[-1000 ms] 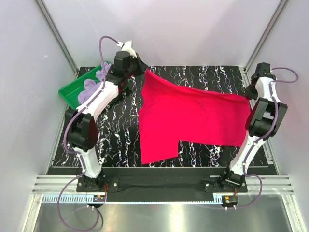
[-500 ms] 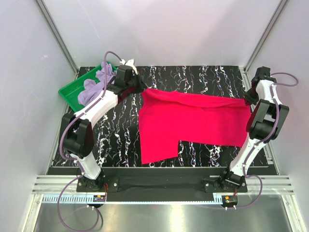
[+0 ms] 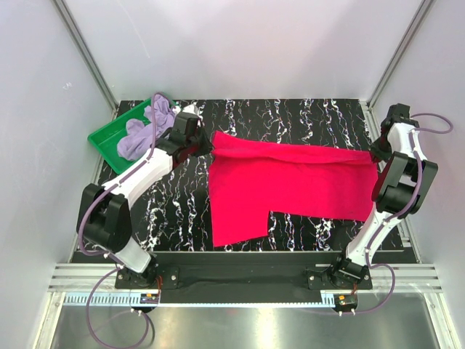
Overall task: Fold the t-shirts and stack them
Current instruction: Fold the tshirt
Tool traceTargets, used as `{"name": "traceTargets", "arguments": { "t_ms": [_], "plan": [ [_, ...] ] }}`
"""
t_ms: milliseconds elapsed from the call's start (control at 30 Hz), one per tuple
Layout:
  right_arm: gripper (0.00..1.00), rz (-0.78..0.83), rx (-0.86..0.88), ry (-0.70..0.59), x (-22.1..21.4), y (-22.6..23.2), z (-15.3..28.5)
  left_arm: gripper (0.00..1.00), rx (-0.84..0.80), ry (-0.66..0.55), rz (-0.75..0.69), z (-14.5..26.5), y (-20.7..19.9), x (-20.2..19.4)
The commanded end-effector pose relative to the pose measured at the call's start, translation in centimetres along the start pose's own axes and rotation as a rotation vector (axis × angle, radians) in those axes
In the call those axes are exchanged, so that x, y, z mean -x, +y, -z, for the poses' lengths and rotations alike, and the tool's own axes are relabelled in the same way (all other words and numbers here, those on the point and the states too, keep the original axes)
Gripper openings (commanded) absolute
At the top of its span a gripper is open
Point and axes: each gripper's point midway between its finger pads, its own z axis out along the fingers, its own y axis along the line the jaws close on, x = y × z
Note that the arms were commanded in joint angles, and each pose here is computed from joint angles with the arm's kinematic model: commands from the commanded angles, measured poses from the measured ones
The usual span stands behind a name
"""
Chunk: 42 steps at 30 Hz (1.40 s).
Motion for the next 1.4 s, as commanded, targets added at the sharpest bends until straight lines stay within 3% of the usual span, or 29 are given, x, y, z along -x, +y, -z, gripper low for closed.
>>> {"name": "traceTargets", "arguments": {
  "t_ms": [0, 233, 300, 333, 367, 433, 467, 567, 633, 767, 833, 900, 933, 1067, 1200, 1267, 1367],
  "plan": [
    [0.00, -0.015, -0.016, -0.086, 2.0, -0.9, 2.4, 0.00, 0.018, -0.038, 0.039, 1.4, 0.2, 0.2],
    [0.00, 0.004, -0.033, -0.045, 0.4, -1.3, 0.9, 0.00, 0.032, 0.021, 0.018, -0.1, 0.9, -1.4],
    [0.07, 0.014, -0.047, -0.034, 0.1, -1.6, 0.6, 0.13, 0.025, 0.029, 0.017, -0.5, 0.7, -1.5],
    [0.11, 0.023, -0.058, -0.028, -0.1, -1.8, 0.4, 0.24, 0.005, 0.053, 0.017, -0.6, 0.4, -2.0],
    [0.16, 0.024, -0.066, -0.029, -0.1, -1.9, 0.4, 0.42, 0.006, 0.055, 0.018, -0.6, 0.4, -2.1],
    [0.30, 0.026, -0.080, -0.037, 0.1, -2.2, 0.6, 0.55, 0.023, 0.040, 0.011, -0.4, 0.8, -1.9],
    [0.34, 0.033, -0.074, -0.042, 0.3, -2.1, 0.9, 0.66, 0.013, 0.019, -0.012, 0.2, 0.6, -1.3],
    [0.49, 0.041, -0.025, -0.079, 1.7, -1.2, 2.1, 0.75, 0.015, -0.055, -0.093, 0.8, 0.2, 1.0],
    [0.60, 0.050, 0.055, -0.110, 2.8, 0.3, 2.9, 0.76, -0.020, -0.086, -0.133, 0.7, -0.8, 2.7],
    [0.62, 0.098, 0.186, -0.148, 4.6, 3.1, 3.3, 0.71, -0.142, -0.082, -0.226, -1.6, -2.2, 4.8],
    [0.60, 0.106, 0.235, -0.152, 5.2, 4.5, 3.0, 0.58, -0.163, -0.031, -0.223, -4.1, -1.2, 4.8],
    [0.56, 0.126, 0.236, -0.136, 5.3, 4.9, 1.9, 0.53, -0.173, -0.027, -0.210, -5.3, -0.7, 6.7],
    [0.55, 0.128, 0.237, -0.151, 5.9, 5.2, 2.0, 0.49, -0.154, 0.021, -0.199, -7.1, 0.5, 5.7],
    [0.46, 0.131, 0.207, -0.115, 6.0, 5.4, 0.2, 0.42, -0.183, 0.020, -0.214, -9.0, 0.8, 7.2],
    [0.42, 0.111, 0.183, -0.104, 6.2, 5.5, -0.6, 0.49, -0.214, 0.067, -0.192, -10.3, 1.0, 6.1],
    [0.44, 0.117, 0.180, -0.084, 5.8, 5.6, -1.4, 0.58, -0.214, 0.070, -0.169, -10.8, 1.3, 5.8],
    [0.48, 0.128, 0.151, -0.073, 5.5, 5.3, -2.5, 0.62, -0.226, 0.096, -0.140, -11.8, 1.4, 5.2]
  ]
}}
